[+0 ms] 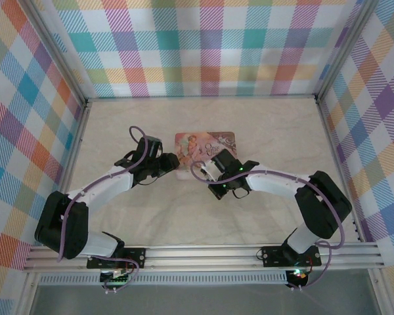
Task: Unlock a padlock with a key
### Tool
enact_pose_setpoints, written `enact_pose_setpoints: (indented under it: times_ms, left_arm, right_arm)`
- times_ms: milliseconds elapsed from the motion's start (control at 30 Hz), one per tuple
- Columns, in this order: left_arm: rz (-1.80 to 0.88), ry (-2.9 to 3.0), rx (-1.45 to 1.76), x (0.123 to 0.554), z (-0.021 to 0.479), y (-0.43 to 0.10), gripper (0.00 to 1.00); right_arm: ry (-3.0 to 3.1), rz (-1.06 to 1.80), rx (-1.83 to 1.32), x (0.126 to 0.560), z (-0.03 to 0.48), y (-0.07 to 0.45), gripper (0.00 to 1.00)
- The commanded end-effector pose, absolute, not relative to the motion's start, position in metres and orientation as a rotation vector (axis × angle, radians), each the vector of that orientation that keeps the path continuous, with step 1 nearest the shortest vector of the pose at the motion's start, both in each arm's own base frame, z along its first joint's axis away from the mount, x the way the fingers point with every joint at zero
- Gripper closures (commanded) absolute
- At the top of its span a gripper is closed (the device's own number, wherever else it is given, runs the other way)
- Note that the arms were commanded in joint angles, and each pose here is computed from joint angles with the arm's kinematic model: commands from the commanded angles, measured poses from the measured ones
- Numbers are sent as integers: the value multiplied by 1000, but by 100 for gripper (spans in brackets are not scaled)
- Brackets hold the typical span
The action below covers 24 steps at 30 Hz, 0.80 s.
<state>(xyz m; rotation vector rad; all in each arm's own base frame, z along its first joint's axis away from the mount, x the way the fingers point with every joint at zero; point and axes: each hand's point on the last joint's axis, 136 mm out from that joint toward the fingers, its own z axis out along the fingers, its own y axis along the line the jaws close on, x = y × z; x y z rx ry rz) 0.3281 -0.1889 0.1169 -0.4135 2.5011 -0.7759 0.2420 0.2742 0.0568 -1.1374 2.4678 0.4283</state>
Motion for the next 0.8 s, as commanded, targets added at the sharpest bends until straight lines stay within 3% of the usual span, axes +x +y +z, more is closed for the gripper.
enact_pose_setpoints:
  times_ms: [0,767]
  left_arm:
    - [-758,2487,-406,337,119,-185,60]
    - [-758,2515,-396,340,110,-189,61]
  right_arm:
    - [2386,398,-1223,243,71,277,98]
    - [2185,273,-1520,229,60,277,98]
